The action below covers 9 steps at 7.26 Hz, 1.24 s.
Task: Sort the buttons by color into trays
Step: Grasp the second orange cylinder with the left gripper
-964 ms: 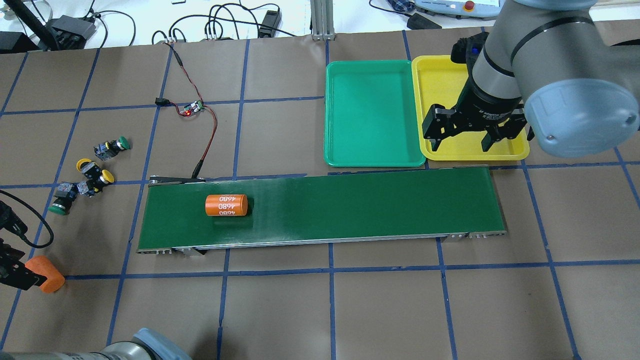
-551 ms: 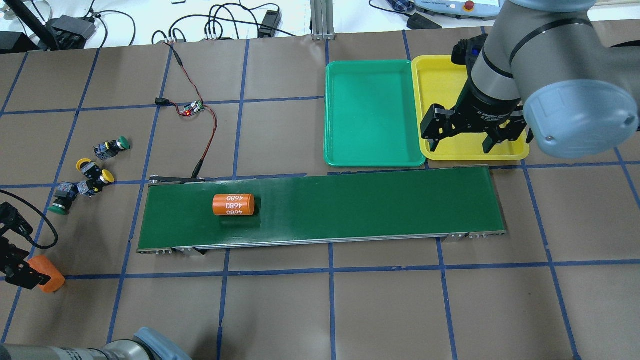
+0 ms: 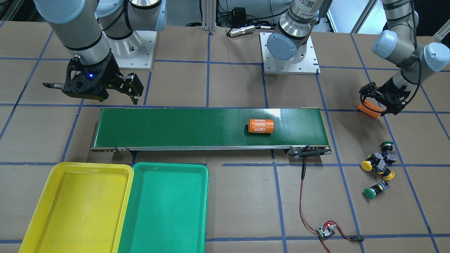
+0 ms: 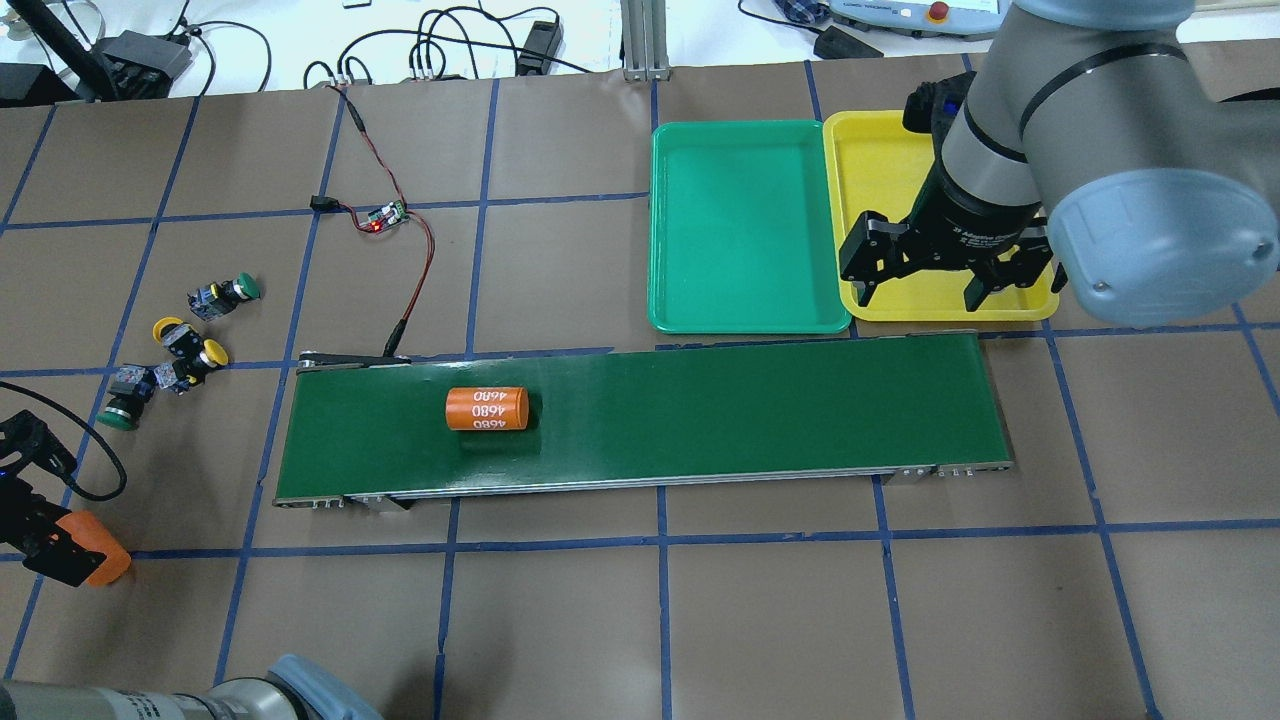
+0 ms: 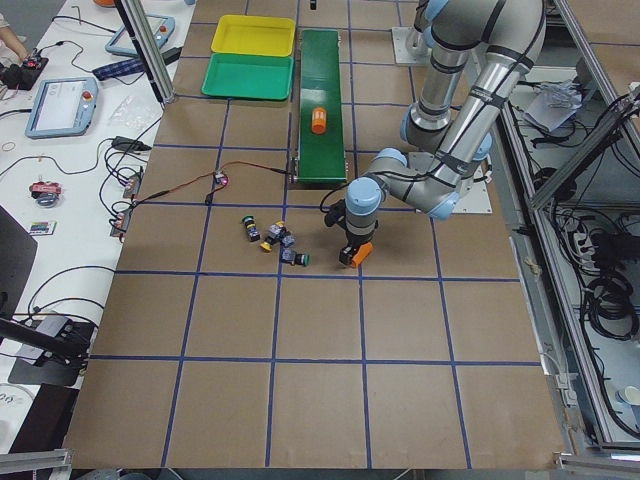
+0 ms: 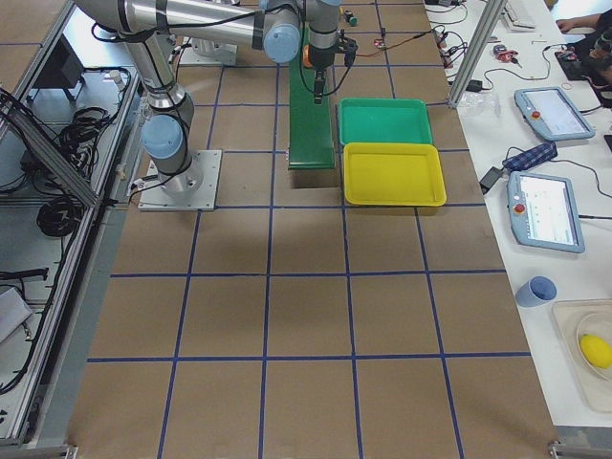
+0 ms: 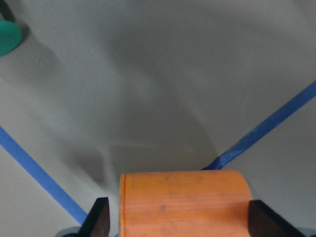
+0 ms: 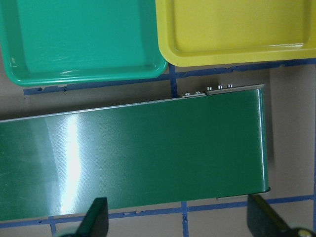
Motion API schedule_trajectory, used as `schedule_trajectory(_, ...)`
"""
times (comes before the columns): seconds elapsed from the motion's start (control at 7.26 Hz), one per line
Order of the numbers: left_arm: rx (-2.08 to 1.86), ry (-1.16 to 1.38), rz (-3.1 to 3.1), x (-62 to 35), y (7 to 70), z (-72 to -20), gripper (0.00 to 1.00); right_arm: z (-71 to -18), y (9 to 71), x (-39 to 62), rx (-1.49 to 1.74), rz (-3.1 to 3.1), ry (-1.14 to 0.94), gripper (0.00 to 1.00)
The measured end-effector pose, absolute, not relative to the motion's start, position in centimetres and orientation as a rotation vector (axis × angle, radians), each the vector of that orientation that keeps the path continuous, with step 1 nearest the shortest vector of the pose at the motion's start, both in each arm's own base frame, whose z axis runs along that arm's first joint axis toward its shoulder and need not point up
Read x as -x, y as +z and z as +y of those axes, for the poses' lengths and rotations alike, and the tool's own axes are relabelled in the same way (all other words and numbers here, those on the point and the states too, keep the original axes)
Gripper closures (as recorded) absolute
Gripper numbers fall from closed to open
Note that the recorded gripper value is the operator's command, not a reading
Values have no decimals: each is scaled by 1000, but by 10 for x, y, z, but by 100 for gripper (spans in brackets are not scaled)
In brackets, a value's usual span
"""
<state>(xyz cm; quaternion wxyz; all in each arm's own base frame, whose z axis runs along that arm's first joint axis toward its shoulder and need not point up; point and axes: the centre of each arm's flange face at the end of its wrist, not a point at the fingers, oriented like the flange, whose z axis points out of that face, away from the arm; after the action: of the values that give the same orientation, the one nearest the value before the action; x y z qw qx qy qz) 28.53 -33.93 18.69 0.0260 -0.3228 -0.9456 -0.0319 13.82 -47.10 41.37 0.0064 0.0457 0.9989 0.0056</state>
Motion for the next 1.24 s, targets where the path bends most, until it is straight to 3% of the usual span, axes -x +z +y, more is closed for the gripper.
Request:
schedule_trajectory(0.28, 996, -107, -2931, -292, 192, -343, 0, -470, 412, -138, -144, 3128, 28, 6)
schedule_trajectory(0.41, 990, -113, -2923, -292, 195, -343, 0, -470, 411, -138, -144, 3127, 30, 3)
schedule_trajectory(1.24, 801, -156, -2891, -294, 195, -346, 0, -466, 402, -138, -148, 3125, 53, 8)
